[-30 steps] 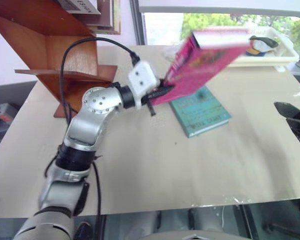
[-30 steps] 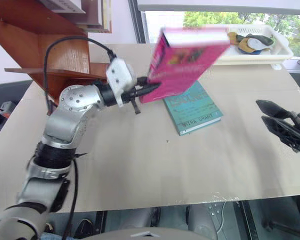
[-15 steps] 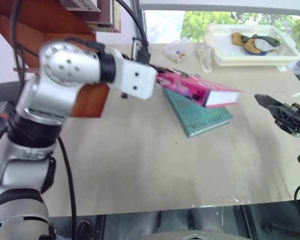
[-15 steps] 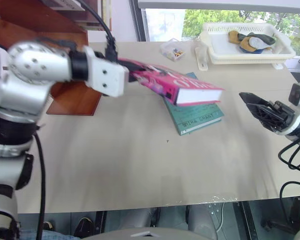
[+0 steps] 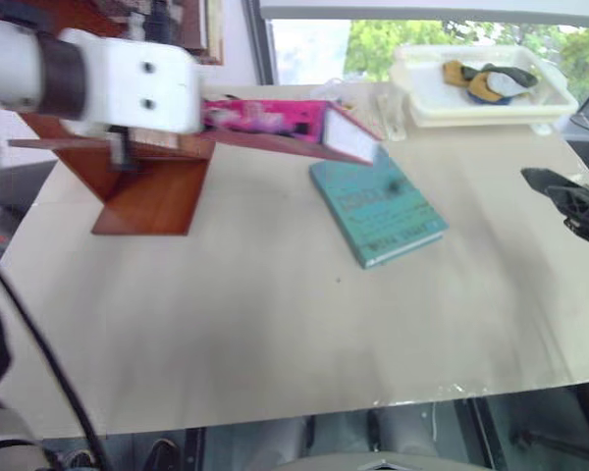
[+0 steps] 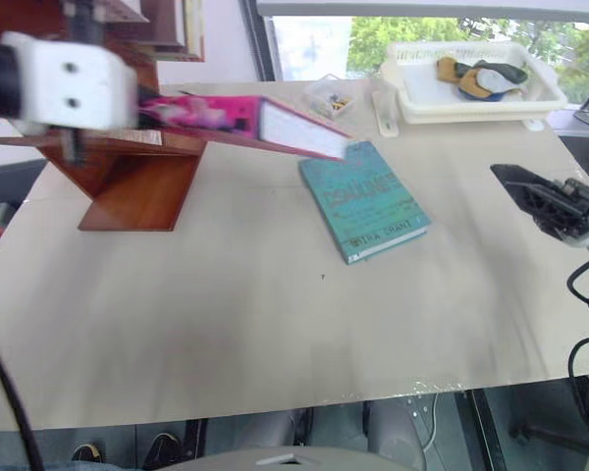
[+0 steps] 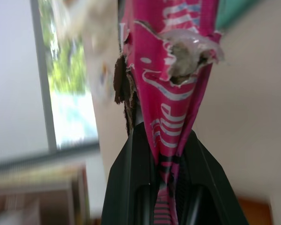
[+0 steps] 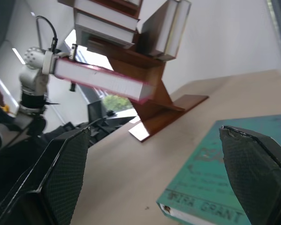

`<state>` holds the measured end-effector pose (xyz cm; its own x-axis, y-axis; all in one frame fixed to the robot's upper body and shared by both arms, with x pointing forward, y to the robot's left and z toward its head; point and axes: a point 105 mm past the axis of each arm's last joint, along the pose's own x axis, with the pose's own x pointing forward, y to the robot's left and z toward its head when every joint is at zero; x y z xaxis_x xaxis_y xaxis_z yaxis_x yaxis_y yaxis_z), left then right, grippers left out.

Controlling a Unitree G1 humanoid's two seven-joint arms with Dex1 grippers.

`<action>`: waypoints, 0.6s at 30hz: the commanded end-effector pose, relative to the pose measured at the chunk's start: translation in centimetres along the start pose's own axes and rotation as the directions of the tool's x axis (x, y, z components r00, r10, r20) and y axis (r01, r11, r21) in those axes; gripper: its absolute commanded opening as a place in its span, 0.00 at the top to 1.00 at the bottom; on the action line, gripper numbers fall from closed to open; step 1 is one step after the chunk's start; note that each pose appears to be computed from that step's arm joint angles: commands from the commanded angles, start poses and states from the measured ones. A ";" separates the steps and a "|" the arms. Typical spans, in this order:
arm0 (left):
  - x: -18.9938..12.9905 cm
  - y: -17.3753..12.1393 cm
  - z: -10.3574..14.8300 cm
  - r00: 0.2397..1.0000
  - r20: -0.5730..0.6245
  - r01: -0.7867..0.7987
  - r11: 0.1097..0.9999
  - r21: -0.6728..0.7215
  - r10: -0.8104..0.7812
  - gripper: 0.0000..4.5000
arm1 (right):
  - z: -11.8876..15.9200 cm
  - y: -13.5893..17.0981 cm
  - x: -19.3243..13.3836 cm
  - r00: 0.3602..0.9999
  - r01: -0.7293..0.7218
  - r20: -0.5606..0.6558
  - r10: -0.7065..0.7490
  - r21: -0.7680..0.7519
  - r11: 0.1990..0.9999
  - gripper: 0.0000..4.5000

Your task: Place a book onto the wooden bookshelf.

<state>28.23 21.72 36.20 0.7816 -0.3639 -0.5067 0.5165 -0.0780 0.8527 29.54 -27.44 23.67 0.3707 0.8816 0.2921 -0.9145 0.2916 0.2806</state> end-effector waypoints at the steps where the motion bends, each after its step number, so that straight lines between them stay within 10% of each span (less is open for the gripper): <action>1: -3.1 -0.1 -0.1 1.000 -0.015 -0.012 1.000 0.024 0.012 0.99 | 1.2 1.3 -0.2 0.996 -0.088 0.009 0.088 -0.023 0.996 0.00; 18: -3.3 0.4 -9.4 0.948 -0.303 -0.086 0.996 0.034 0.092 0.99 | 1.9 4.3 2.6 0.961 -0.275 -0.036 0.273 -0.104 0.956 0.00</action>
<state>29.25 31.05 35.80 0.8651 -0.0827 -0.4947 0.4911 -0.0611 0.8690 28.27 -24.71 25.91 0.2058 0.9321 0.2981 -0.9717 0.1586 0.1749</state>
